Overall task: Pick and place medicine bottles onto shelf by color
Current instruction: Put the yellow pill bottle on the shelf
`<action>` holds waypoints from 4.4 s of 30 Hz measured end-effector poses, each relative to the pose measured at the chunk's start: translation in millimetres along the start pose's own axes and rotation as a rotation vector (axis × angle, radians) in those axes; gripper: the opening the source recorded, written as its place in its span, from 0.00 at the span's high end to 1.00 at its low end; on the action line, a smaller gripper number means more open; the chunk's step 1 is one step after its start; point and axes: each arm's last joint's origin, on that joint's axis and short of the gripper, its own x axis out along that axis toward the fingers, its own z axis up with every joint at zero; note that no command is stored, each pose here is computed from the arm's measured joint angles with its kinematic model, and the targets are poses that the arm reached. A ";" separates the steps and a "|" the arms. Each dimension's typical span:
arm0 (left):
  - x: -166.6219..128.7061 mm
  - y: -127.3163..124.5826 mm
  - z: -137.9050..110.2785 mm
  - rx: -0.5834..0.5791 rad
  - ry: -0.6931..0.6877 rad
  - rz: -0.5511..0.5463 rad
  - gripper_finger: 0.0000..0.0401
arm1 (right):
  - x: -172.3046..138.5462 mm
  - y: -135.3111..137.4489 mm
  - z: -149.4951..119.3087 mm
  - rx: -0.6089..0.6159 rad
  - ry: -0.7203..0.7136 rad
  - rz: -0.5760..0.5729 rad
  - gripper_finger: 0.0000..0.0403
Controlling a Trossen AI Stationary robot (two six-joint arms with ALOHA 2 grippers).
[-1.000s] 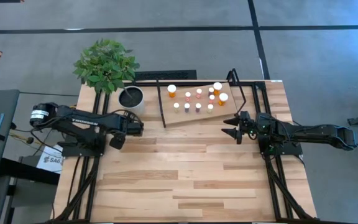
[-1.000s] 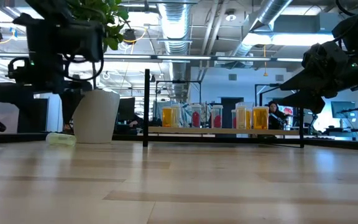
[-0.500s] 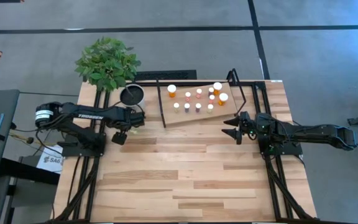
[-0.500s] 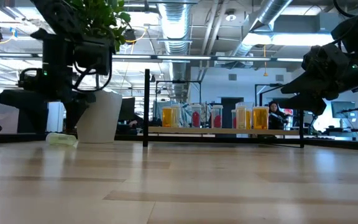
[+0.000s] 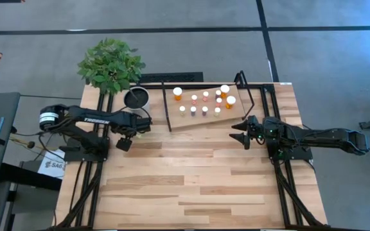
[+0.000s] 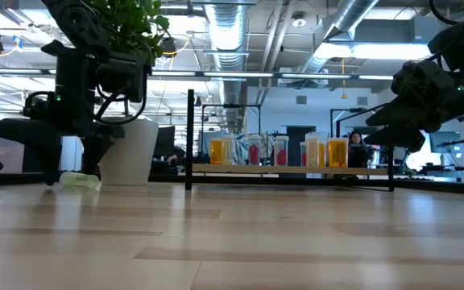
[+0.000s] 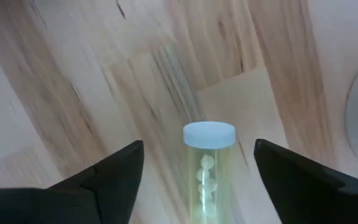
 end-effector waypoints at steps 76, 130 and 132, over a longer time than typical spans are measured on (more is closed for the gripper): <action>-26.8 174.8 -98.6 1.229 -0.429 -1.328 0.80 | 0.0 -1.0 -2.2 0.001 0.023 -0.010 0.25; 39.2 221.2 -123.7 1.297 -0.459 -1.459 0.66 | -0.1 -1.5 -3.4 0.001 0.034 -0.015 0.25; 38.7 223.5 -122.7 1.296 -0.459 -1.472 0.65 | -0.1 -1.5 -3.4 0.001 0.034 -0.016 0.25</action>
